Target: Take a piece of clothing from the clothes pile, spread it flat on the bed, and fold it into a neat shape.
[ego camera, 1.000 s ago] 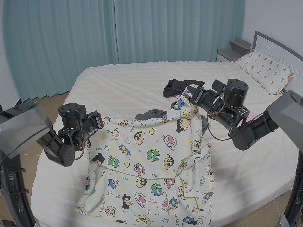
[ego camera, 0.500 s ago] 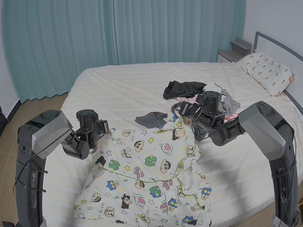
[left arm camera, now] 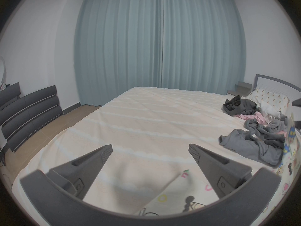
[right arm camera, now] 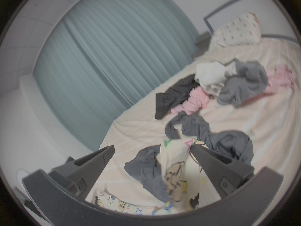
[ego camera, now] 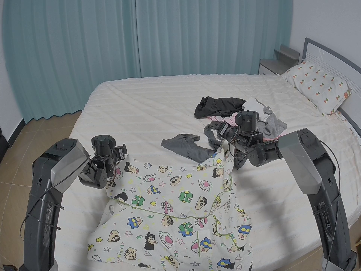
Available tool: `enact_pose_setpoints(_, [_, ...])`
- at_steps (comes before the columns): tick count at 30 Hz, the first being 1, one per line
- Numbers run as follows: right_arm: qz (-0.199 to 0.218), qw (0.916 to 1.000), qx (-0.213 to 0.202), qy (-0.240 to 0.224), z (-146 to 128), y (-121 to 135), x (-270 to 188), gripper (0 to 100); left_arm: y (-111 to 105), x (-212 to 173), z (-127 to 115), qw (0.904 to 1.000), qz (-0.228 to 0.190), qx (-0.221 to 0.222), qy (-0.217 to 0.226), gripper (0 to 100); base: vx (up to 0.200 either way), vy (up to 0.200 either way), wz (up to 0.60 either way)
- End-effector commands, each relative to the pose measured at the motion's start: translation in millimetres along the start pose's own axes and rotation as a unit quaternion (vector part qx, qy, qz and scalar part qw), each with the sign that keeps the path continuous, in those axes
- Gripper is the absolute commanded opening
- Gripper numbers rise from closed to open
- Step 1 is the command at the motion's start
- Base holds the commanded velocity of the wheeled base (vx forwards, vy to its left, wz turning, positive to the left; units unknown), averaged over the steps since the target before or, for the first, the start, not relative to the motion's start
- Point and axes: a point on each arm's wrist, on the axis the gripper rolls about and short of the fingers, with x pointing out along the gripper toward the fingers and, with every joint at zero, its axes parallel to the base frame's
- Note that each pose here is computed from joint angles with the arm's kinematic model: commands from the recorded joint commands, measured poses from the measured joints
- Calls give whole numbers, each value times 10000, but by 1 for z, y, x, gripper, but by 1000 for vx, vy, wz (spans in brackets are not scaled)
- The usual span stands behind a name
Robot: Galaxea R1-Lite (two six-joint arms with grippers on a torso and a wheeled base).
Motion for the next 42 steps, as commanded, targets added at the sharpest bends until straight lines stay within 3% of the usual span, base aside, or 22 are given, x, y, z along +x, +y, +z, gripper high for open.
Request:
enact_pose_setpoints(1, [-518, 9943, 886, 275, 10, -13, 3, 100, 16, 7, -6, 9998, 208, -60, 8, 100, 0, 0, 0])
enact_pose_setpoints(5, [-1097, 9850, 1107, 742, 1, -24, -1, 100, 22, 2, 2, 9996, 259, -138, -4, 100, 0, 0, 0])
enact_pose_setpoints(8, [-1223, 9821, 1165, 831, 15, -22, -8, 100, 30, -14, 19, 9992, 218, -321, 42, 100, 0, 0, 0])
enact_pose_setpoints(11, [-1171, 9832, 1156, 789, 36, -9, -20, 100, 34, -32, 32, 9980, -57, -609, 143, 100, 0, 0, 0])
enact_pose_setpoints(14, [-756, 9893, 1106, 573, 79, 14, -45, 100, 39, -65, 52, 9920, -510, -1108, 325, 100, 0, 0, 0])
enact_pose_setpoints(20, [-1009, 9862, 486, 1221, 88, -14, -92, 100, 50, -117, 72, 9746, -1033, -1872, 665, 100, 0, 0, 0])
enact_pose_setpoints(25, [-1145, 9638, -137, 2403, 49, -50, -132, 100, 60, -156, 65, 9554, -1494, -2227, 1239, 100, 0, 0, 0])
enact_pose_setpoints(26, [-1127, 9528, -393, 2791, 31, -63, -144, 100, 63, -165, 59, 9495, -1543, -2315, 1453, 100, 0, 0, 0])
enact_pose_setpoints(29, [-942, 9361, -917, 3262, -2, -88, -163, 100, 67, -183, 45, 9372, -1581, -2590, 1723, 100, 0, 0, 0])
enact_pose_setpoints(31, [-837, 9334, -1069, 3321, -10, -93, -166, 100, 67, -187, 42, 9331, -1624, -2694, 1744, 100, 0, 0, 0])
enact_pose_setpoints(32, [-719, 9252, -1408, 3450, -29, -107, -172, 100, 66, -198, 33, 9236, -1748, -2917, 1769, 100, 0, 0, 0])
enact_pose_setpoints(35, [-670, 9108, -1926, 3590, -49, -117, -169, 100, 68, -213, 22, 9177, -1822, -3065, 1751, 100, 0, 0, 0])
enact_pose_setpoints(42, [-709, 8948, -2416, 3687, -66, -111, -161, 100, 74, -229, 11, 8986, -1726, -3578, 1866, 100, 0, 0, 0])
